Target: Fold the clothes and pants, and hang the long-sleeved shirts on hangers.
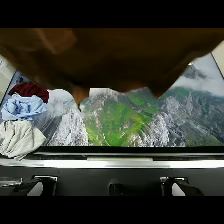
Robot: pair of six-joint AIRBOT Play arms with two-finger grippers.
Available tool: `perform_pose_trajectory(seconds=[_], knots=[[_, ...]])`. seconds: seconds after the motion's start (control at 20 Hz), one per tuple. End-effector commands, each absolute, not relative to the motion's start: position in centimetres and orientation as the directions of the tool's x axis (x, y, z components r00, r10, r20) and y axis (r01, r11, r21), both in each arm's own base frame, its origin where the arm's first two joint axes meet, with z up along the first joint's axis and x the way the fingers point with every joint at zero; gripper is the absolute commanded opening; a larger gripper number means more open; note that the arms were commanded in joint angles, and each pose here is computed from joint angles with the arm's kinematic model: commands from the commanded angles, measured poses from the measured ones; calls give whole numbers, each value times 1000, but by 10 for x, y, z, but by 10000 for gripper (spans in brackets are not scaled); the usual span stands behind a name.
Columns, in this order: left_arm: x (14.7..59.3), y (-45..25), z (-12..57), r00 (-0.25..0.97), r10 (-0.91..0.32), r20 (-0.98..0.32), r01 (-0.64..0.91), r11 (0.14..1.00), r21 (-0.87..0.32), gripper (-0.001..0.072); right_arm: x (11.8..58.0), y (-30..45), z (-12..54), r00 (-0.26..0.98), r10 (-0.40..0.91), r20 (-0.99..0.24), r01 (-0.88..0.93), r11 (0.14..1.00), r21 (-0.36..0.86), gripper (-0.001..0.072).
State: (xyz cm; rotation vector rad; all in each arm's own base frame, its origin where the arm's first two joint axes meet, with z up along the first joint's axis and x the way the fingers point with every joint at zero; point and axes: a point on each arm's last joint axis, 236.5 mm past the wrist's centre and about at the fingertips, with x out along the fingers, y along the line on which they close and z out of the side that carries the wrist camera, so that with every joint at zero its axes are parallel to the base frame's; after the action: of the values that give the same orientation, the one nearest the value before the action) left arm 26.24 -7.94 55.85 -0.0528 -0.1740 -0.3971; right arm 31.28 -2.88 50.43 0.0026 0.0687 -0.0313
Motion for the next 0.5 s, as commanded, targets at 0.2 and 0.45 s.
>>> perform_pose_trajectory(seconds=[0.2,0.45], knots=[[171,-86,618,851,-336,404,341,938,62,17,219,-19,584,969,-93,227,106,993,-46,49],[283,-61,492,947,-312,-80,304,948,-92,18,302,-34,467,969,-60,-239,68,997,28,48]])
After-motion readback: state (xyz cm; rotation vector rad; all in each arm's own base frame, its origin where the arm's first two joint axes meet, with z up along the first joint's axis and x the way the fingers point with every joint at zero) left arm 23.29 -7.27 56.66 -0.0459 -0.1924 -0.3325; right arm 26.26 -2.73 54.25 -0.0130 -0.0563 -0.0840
